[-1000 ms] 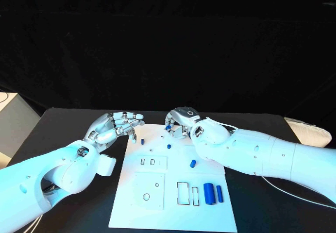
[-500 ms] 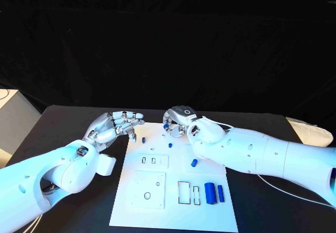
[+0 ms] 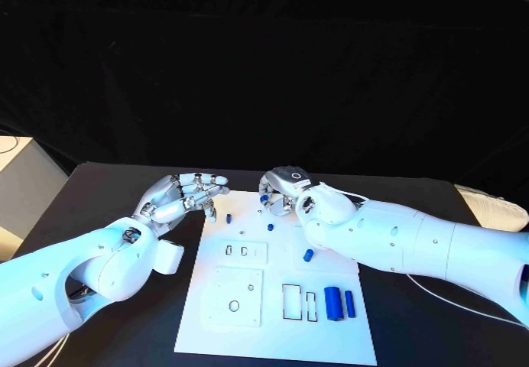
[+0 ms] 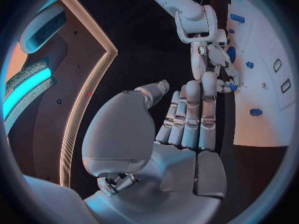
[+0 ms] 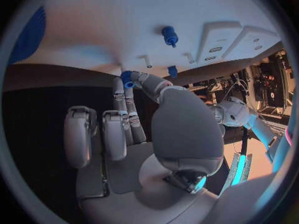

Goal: Assemble the parts on the task board

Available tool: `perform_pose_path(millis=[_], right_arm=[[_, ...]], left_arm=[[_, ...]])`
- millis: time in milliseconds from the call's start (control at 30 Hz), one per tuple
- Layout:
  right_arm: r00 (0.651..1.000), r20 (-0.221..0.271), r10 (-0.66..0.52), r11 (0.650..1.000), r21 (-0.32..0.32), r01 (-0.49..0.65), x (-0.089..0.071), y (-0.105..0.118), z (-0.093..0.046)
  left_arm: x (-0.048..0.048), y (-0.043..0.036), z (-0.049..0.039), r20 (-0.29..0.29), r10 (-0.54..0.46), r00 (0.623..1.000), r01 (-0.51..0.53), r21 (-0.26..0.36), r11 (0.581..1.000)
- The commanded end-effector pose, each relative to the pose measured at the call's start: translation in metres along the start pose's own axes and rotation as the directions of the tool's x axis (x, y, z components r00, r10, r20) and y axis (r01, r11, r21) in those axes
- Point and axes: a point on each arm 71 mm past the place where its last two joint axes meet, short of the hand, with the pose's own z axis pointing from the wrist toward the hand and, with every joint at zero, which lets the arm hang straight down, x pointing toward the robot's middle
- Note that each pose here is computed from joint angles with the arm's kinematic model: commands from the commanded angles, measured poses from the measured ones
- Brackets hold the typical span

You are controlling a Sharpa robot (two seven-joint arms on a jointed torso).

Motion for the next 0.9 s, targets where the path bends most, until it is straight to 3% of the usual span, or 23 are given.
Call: perform_pose_path(millis=[33,900], right_arm=[[0.999,-0.026,-0.026,1.0,0.005,0.026,0.0024,-0.0013,-0.0005],[0.999,-0.015,-0.045,0.999,0.024,0.046,0.0022,-0.0045,0.0015]], left_arm=[[0.0019,-0.0011,0.0001,-0.016,-0.01,1.0,0.01,0.007,1.0],[0.0011,-0.0021,-0.0004,-0.013,-0.008,1.0,0.008,0.009,1.0]])
